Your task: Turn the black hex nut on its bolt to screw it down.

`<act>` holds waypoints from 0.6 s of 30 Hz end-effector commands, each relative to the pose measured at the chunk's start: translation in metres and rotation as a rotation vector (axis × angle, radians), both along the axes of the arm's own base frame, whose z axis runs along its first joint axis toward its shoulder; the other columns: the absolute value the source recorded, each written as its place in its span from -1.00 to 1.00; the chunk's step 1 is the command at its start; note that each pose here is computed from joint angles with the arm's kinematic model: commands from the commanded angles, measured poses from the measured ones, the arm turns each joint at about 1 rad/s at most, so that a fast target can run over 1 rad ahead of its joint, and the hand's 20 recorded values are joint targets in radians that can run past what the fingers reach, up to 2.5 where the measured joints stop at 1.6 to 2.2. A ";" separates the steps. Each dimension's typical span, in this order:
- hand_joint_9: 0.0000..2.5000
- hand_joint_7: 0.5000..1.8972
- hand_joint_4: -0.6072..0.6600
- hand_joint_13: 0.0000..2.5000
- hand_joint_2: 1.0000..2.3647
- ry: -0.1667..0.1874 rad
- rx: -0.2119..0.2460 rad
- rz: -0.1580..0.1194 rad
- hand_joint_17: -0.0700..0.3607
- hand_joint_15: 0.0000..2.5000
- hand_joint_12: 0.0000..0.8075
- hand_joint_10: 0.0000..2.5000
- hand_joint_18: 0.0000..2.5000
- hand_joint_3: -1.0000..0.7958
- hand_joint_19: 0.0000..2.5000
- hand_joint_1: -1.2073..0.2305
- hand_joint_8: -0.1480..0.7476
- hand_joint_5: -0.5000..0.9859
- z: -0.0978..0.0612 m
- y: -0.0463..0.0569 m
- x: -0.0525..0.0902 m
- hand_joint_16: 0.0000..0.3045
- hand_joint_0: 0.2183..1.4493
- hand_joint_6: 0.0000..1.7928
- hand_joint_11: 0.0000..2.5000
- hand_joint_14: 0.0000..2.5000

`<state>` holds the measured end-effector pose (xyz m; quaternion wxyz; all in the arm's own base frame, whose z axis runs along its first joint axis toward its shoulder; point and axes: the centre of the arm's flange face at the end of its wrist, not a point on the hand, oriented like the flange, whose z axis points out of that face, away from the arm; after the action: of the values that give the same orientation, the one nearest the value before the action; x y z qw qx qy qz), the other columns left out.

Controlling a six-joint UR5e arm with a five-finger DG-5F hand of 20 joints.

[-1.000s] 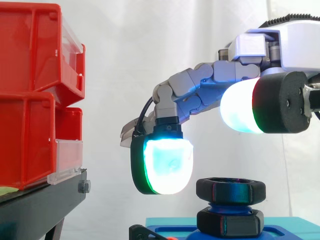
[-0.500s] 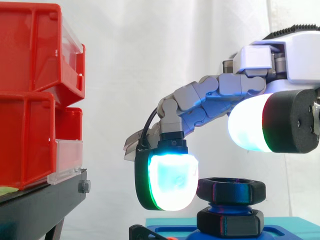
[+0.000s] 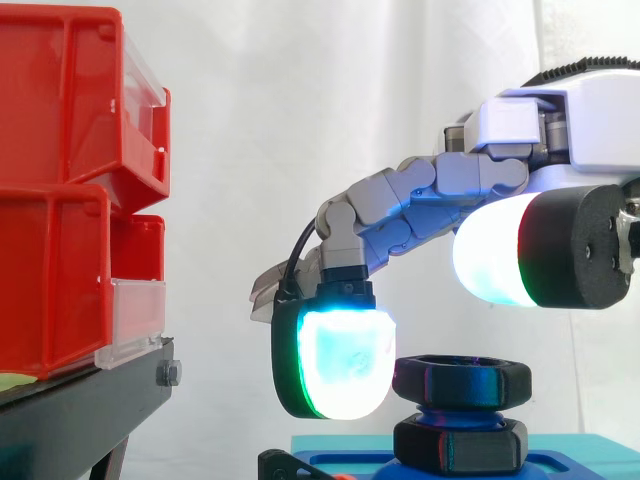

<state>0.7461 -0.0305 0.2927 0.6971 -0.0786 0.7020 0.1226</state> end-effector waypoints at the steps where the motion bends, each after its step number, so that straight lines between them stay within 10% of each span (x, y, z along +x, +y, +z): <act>1: -0.62 -0.07 0.33 -0.73 -1.00 0.000 0.000 0.001 -0.09 -1.00 -0.12 -1.00 -0.78 -0.44 -0.63 0.49 -0.06 -0.39 0.000 -0.001 0.000 -0.63 -0.57 -0.44 -1.00 -1.00; 18: -0.60 0.10 0.19 -0.73 -1.00 0.000 0.000 0.007 -0.10 -1.00 -0.13 -1.00 -0.78 -0.44 -0.63 0.49 -0.08 -0.35 -0.006 -0.010 -0.003 -0.64 -0.57 -0.44 -1.00 -1.00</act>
<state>0.7434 -0.0381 0.2867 0.6963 -0.0811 0.7021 0.1250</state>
